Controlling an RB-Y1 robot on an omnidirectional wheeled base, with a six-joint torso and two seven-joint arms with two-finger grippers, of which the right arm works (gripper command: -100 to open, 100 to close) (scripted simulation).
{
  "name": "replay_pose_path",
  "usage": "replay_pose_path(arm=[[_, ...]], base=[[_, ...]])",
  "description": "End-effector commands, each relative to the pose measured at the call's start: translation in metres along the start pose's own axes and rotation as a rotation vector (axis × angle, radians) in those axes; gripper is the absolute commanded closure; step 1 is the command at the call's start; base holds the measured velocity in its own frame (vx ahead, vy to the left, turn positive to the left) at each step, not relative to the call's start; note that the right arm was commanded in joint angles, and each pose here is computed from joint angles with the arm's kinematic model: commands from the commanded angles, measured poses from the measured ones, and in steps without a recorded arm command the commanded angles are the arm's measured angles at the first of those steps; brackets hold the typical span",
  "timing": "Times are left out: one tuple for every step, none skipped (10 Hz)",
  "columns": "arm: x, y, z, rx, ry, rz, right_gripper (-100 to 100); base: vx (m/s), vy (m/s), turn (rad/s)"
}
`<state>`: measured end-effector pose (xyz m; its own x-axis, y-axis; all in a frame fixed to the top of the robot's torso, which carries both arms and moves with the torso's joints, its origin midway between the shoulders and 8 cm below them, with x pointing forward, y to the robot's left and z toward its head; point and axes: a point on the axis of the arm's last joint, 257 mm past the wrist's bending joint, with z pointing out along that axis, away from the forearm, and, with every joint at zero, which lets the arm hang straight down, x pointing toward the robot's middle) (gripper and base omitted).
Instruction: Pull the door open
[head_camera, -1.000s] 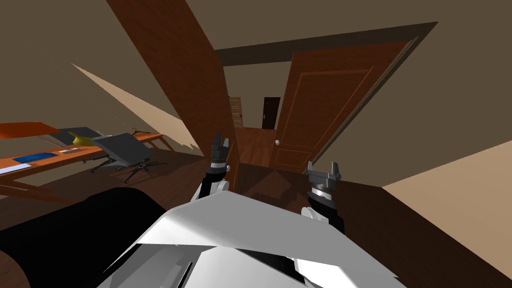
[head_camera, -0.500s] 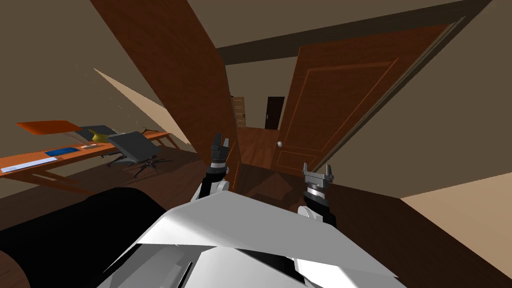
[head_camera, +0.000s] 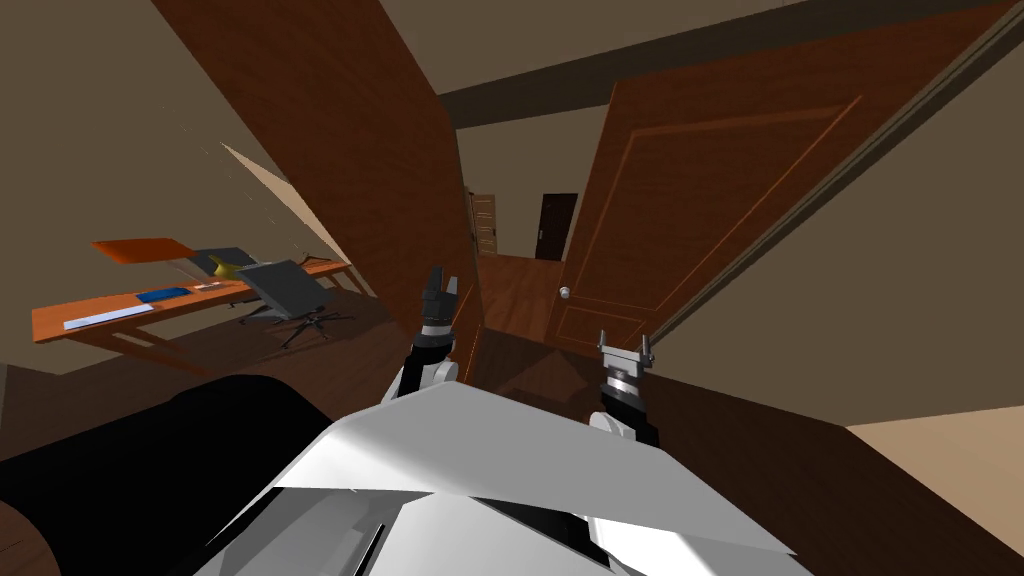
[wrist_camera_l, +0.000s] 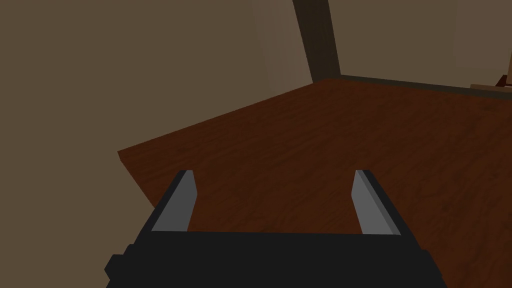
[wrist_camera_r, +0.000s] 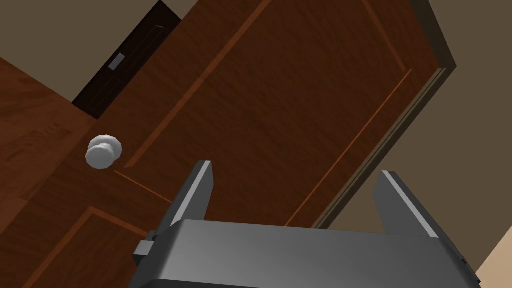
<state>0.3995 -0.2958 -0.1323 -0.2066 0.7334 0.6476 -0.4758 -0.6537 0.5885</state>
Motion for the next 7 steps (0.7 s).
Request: replay_pose_path(arm=[[-0.011, -0.009, -0.006, 0.011, -0.025, 0.055, -100], [-0.018, -0.014, -0.0087, 0.017, -0.04, 0.087, -100], [-0.024, -0.02, -0.0116, 0.023, -0.056, 0.118, -100], [-0.031, -0.025, -0.0146, 0.029, -0.073, 0.149, -100], [-0.037, -0.03, -0.0178, 0.034, -0.089, 0.179, -100], [-0.044, -0.036, -0.0211, 0.038, -0.106, 0.208, -100], [-0.05, -0.04, -0.0245, 0.043, -0.124, 0.236, -100]], base=[[0.09, -0.04, 0.109], [0.094, -0.037, 0.103], [0.095, -0.031, 0.12], [0.096, -0.034, 0.131], [0.089, -0.036, 0.112], [0.091, -0.037, 0.11], [0.087, -0.051, 0.124]])
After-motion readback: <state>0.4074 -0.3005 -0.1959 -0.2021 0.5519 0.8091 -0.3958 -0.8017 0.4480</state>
